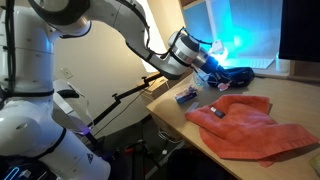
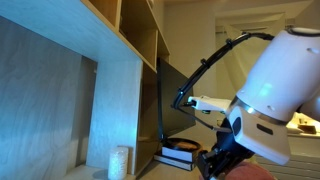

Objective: Slide the bag to the right, move the two nail polish bottles on the table to the right, pull the peach towel forward and put the two nail polish bottles on the towel

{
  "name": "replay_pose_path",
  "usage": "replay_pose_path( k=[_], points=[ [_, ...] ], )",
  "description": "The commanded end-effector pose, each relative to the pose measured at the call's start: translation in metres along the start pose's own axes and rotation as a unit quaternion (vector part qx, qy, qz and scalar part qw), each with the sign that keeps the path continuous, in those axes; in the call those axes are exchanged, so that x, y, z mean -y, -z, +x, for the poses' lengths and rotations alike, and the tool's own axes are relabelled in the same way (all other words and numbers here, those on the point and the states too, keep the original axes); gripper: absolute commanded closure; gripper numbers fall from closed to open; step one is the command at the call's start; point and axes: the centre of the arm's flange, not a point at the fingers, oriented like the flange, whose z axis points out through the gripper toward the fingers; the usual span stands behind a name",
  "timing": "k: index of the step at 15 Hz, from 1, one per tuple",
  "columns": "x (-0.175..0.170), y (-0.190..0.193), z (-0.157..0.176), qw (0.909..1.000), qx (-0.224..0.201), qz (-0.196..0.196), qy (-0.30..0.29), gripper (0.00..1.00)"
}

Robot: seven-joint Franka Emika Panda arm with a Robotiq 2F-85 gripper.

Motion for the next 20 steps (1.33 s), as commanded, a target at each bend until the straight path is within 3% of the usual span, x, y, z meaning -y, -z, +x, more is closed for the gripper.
replay_pose_path(
  k=[1, 5, 11, 12, 13, 15, 19, 20],
  points=[
    [0.037, 0.027, 0.016, 0.9982, 0.018, 0.030, -0.048, 0.95],
    [0.067, 0.020, 0.025, 0.9910, 0.015, 0.084, -0.103, 0.95],
    [0.099, 0.009, 0.038, 0.9623, 0.028, 0.199, -0.183, 0.94],
    [0.098, 0.008, 0.037, 0.9582, 0.029, 0.208, -0.194, 0.53],
    [0.098, 0.009, 0.038, 0.9582, 0.026, 0.209, -0.193, 0.53],
    [0.096, 0.009, 0.037, 0.9566, 0.026, 0.211, -0.200, 0.39],
    [0.073, 0.021, 0.040, 0.9844, 0.047, 0.109, -0.130, 0.08],
    [0.077, 0.006, 0.040, 0.9777, 0.035, 0.148, -0.144, 0.02]
  ],
)
